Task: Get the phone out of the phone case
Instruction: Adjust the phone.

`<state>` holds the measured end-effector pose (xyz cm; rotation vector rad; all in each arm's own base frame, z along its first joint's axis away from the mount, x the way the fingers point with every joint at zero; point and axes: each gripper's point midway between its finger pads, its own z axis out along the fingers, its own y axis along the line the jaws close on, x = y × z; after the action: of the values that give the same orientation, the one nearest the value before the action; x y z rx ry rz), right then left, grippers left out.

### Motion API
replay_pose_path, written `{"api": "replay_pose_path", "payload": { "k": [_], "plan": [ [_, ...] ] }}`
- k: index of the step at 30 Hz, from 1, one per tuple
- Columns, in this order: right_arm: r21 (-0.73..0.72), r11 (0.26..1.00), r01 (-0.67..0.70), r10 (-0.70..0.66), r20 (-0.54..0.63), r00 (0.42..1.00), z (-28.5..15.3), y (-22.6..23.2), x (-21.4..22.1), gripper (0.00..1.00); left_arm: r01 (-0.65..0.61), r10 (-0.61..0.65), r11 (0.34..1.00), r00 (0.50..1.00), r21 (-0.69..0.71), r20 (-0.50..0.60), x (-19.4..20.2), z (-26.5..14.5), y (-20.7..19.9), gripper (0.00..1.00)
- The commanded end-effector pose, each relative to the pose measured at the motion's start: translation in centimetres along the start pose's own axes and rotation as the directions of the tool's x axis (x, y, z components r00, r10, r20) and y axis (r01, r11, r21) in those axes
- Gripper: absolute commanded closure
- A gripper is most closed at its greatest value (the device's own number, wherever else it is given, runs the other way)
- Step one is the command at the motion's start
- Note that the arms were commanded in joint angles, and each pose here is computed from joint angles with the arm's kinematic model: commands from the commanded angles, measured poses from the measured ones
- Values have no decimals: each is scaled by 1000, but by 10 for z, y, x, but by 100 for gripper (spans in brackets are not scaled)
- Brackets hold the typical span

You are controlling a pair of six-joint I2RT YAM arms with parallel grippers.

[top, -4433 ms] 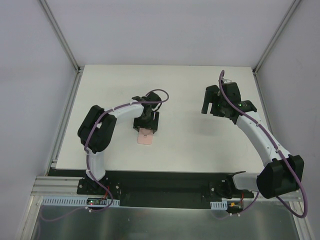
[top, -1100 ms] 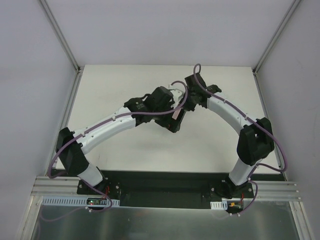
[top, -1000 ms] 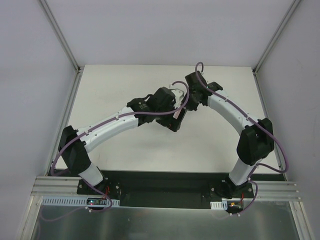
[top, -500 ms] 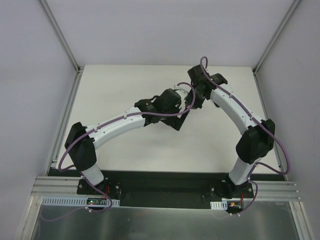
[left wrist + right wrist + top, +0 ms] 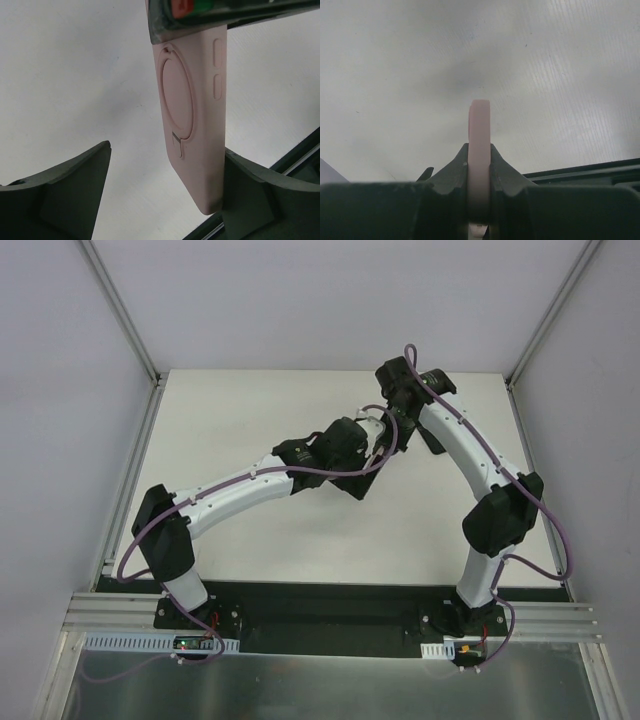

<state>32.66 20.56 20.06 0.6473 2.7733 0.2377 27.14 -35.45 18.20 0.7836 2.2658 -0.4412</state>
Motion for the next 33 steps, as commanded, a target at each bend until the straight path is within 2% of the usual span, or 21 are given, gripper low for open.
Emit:
{"api": "replay_pose_path", "payload": {
  "k": [1, 12, 16, 19, 20, 21, 24, 25, 27, 28, 30, 31, 33],
  "plan": [
    [13, 1000, -20, 21, -69, 997, -21, -7, 14, 99, -29, 29, 1000, 997, -4, 67, -26, -1, -3, 24],
    [44, 999, -26, 30, -92, 995, -16, -14, 20, 99, -76, 76, 997, 994, -7, 82, -35, 3, -17, 41],
    [54, 998, -26, 32, -104, 994, -13, -15, 22, 99, -85, 85, 996, 993, -3, 85, -37, 5, -20, 58],
    [54, 998, -22, 27, -94, 995, -14, -15, 21, 99, -95, 95, 995, 992, 1, 84, -37, 6, -21, 78],
    [48, 999, -22, 27, -88, 996, -16, -14, 19, 99, -98, 97, 995, 992, 6, 84, -37, 6, -23, 95],
    [44, 999, -17, 21, -86, 996, -17, -14, 19, 99, -98, 97, 995, 992, 1, 80, -37, 6, -21, 100],
    [0, 998, 63, -63, -74, 995, -17, -9, 15, 99, -84, 83, 996, 993, 9, 82, -37, 2, -22, 100],
    [-55, 994, 92, -96, -88, 991, -18, 0, 17, 98, -75, 74, 997, 994, 13, 82, -35, -2, -22, 100],
    [-65, 988, 140, -146, -88, 985, -14, -3, 16, 88, -62, 61, 998, 995, 14, 81, -31, -5, -21, 100],
    [-101, 983, 156, -163, -63, 985, -11, 3, 11, 75, -53, 51, 998, 995, 18, 80, -28, -8, -20, 100],
    [-174, 967, 187, -193, -16, 981, -3, 7, 3, 63, -43, 40, 999, 996, 27, 84, -28, -12, -19, 100],
    [-244, 950, 192, -206, -30, 978, -4, 13, 8, 50, -33, 30, 999, 996, 35, 85, -26, -16, -19, 100],
    [-370, 903, 218, -204, 76, 976, -21, 27, -8, 27, -4, 0, 999, 996, 45, 88, -27, -20, -12, 100]
  ]
}}
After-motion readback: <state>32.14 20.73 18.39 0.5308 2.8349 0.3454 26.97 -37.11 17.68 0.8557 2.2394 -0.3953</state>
